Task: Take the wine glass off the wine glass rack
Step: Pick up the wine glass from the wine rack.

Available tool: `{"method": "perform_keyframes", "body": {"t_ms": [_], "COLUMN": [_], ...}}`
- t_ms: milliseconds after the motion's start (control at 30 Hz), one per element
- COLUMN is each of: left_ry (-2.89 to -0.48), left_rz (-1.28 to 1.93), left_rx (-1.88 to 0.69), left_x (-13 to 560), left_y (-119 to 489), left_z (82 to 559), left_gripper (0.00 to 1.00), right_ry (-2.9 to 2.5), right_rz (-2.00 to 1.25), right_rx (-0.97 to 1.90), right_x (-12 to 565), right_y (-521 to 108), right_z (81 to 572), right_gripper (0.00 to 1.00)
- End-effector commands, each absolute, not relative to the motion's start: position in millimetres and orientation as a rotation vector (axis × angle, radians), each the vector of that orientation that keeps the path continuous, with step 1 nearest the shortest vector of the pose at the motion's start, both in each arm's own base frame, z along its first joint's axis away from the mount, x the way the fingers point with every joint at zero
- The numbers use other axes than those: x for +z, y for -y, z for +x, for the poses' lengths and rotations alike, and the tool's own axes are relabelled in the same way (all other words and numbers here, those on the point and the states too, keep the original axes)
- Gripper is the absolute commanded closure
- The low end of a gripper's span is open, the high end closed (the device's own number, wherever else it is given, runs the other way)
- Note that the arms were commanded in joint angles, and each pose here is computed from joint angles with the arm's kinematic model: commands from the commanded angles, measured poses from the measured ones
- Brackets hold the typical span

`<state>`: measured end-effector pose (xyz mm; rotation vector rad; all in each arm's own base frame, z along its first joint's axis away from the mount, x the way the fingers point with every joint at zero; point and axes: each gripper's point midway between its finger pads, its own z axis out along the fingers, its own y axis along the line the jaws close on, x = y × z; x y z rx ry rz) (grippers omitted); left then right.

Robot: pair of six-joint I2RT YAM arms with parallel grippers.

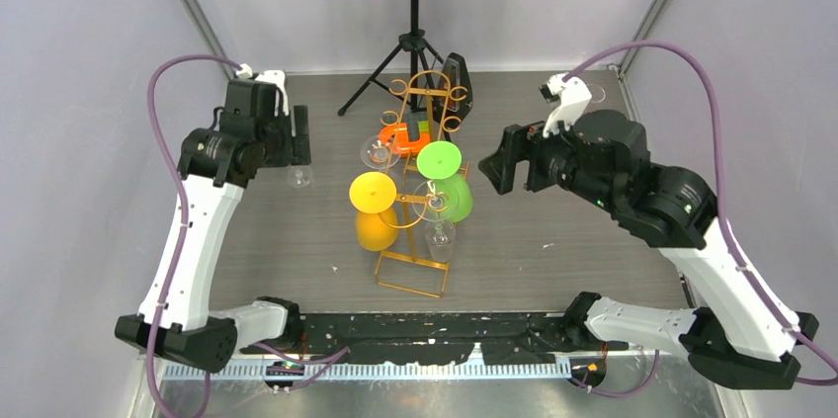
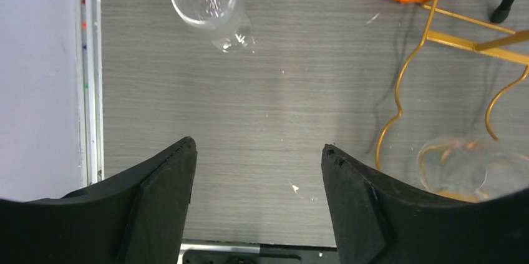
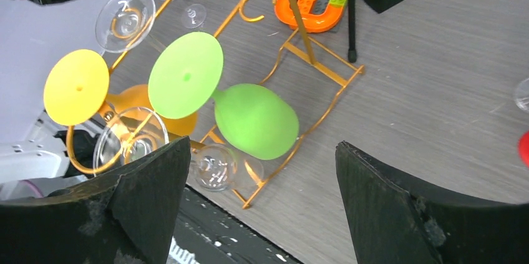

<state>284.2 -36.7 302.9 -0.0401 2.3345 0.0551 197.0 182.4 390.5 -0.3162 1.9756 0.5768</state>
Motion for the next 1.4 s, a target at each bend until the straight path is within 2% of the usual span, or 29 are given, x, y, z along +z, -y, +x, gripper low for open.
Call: {"method": "perform_keyframes", "body": {"t_ms": [0,67,100,133,167,433,933,1167,1367], "left_ry": [-2.29,-2.282,-2.276,-2.266,-2.256,-2.189,-2.139,-2.123,-2.124], "left_rz": [0.004,0.017,0.018,0.022,0.026,0.043,0.057,0.051,0.048], "left_rx": [-0.013,-0.031,-0.036,-0.051,-0.068,-0.182,-0.247,-0.233,-0.227], "left_x": [305,304,303,304,305,311,317,319,319], "left_y": [44,45,44,46,47,58,63,60,59], "left_z": [272,266,263,261,258,241,228,226,225], "left_gripper": [0.26,0.25,0.21,0.02,0.01,0.0,0.0,0.0,0.0], "right_ry": [-1.979,-1.986,-1.999,-2.002,-2.016,-2.052,-2.093,-2.103,-2.103], "right_rz": [-0.251,-0.234,-0.217,-0.21,-0.192,-0.146,-0.061,-0.052,-0.052], "right_rx": [0.762,0.827,0.85,0.863,0.873,1.006,1.031,1.046,1.065], "right_x": [407,410,410,411,409,405,383,378,377], "right_y": [-207,-217,-222,-224,-228,-254,-268,-273,-275], "right_z": [198,199,201,202,204,209,225,229,228], "right_gripper": [0.09,0.11,0.11,0.12,0.12,0.22,0.37,0.5,0.68]}}
